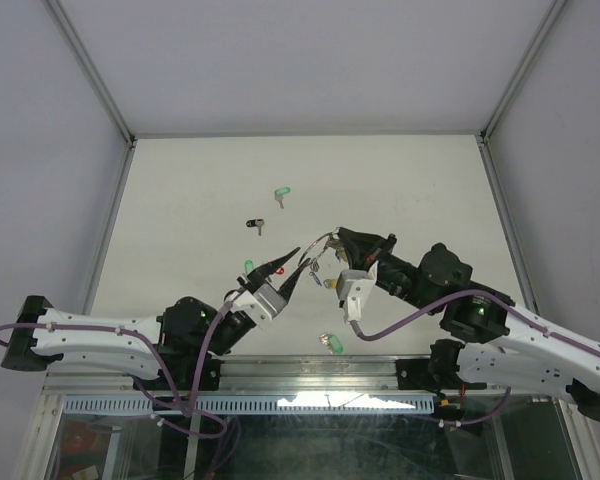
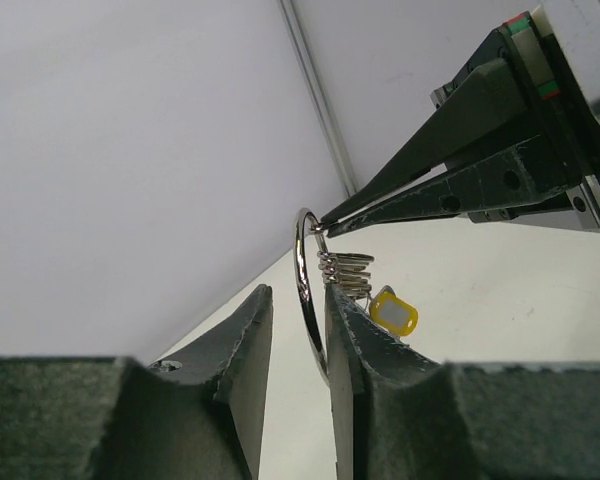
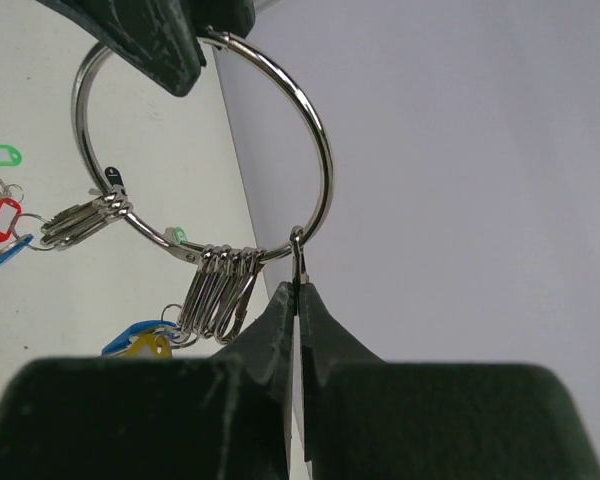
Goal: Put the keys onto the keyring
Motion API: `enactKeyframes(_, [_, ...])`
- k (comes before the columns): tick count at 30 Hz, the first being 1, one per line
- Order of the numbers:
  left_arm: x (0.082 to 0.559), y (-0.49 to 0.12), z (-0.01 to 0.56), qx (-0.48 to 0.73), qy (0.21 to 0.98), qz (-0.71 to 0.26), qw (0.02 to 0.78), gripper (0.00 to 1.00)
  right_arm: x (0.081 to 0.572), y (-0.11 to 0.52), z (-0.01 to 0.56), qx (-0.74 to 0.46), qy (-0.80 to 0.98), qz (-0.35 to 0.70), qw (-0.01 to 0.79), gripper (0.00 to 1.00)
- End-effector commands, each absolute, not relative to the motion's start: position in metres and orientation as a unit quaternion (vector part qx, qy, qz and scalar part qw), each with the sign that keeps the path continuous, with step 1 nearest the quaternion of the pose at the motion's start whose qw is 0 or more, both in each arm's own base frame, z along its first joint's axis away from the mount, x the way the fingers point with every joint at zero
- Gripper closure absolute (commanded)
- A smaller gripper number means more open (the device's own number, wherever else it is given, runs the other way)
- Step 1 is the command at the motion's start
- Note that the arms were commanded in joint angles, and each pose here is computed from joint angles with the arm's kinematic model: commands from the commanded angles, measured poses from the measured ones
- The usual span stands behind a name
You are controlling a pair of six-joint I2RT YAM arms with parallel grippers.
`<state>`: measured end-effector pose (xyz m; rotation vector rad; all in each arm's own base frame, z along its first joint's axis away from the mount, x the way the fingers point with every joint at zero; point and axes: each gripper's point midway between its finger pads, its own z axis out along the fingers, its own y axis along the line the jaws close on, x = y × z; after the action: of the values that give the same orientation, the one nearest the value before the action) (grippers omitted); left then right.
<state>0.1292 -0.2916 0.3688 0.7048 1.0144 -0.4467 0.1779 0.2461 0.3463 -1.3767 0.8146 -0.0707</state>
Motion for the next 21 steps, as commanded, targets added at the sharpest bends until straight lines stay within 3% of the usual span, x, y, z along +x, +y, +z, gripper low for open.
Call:
enactKeyframes(1, [0.129, -0.289, 0.392, 0.294, 0.462, -0.231, 0.804, 0.73, 0.175, 0.237, 0.385, -0.601, 0.339, -0.047, 0.722, 1.00])
enactKeyframes(10, [0.128, -0.300, 0.394, 0.301, 0.462, -0.233, 0.801, 0.58, 0.167, 0.243, 0.380, -0.636, 0.305, -0.047, 0.707, 1.00])
enactKeyframes(21, [0.137, -0.319, 0.374, 0.320, 0.481, -0.219, 0.786, 0.69, 0.156, 0.253, 0.391, -0.661, 0.245, -0.054, 0.707, 1.00])
